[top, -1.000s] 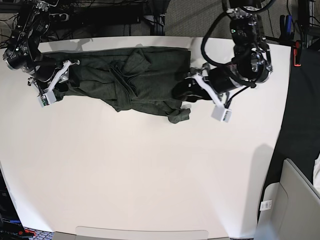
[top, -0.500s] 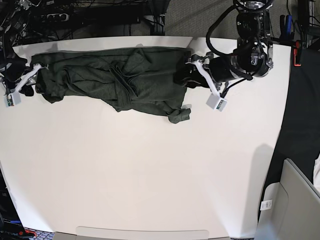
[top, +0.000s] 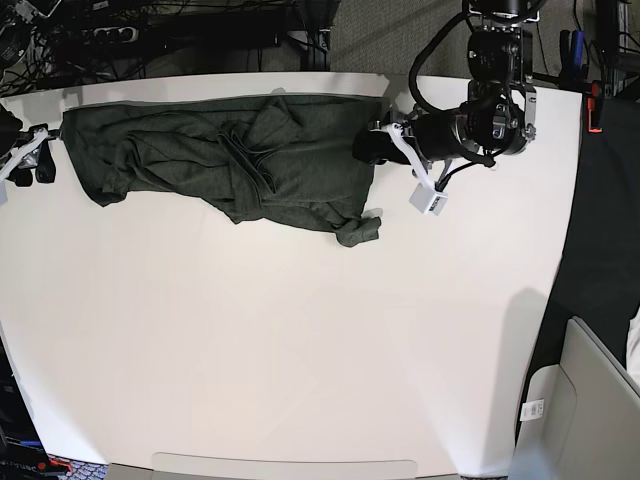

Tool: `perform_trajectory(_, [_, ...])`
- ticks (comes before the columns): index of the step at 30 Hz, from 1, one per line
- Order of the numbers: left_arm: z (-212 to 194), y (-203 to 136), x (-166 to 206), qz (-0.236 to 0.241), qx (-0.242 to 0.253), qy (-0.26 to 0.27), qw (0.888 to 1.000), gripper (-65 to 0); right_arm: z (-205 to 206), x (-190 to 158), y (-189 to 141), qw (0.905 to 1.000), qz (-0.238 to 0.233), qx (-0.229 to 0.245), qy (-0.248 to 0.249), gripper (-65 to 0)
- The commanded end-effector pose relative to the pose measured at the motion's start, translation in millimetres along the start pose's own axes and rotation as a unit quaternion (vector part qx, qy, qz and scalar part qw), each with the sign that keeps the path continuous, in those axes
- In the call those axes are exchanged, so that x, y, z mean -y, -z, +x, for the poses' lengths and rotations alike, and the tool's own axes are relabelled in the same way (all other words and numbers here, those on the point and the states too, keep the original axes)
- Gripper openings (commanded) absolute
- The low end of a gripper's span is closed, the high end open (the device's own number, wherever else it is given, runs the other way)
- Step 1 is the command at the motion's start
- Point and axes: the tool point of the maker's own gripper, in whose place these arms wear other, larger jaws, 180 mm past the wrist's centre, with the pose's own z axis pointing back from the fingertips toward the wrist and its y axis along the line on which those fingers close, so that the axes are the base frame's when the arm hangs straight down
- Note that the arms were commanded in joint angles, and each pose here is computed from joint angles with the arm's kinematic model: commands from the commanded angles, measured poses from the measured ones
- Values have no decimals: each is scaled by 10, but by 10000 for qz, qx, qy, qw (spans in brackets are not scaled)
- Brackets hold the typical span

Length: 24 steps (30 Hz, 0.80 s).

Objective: Fold the T-shirt properly

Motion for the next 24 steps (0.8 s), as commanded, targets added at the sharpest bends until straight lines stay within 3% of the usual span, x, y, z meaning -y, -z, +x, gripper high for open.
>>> perform_trajectory(1, [91, -25, 82, -141, 132, 79, 9998, -607, 98, 70, -40, 9999, -43, 137, -62, -386])
perform_trajectory(6, [59, 102, 236, -321, -55, 259, 9991, -625, -17, 162, 52, 9999, 15, -54, 156, -385])
perform_trajectory(15, [77, 59, 89, -166, -9, 263, 9995, -625, -291, 207, 316, 9974, 66, -642, 322, -385])
perform_trajectory(24, [82, 31, 60, -106, -17, 317, 9994, -622, -411, -95, 735, 9928, 683, -889, 412, -384])
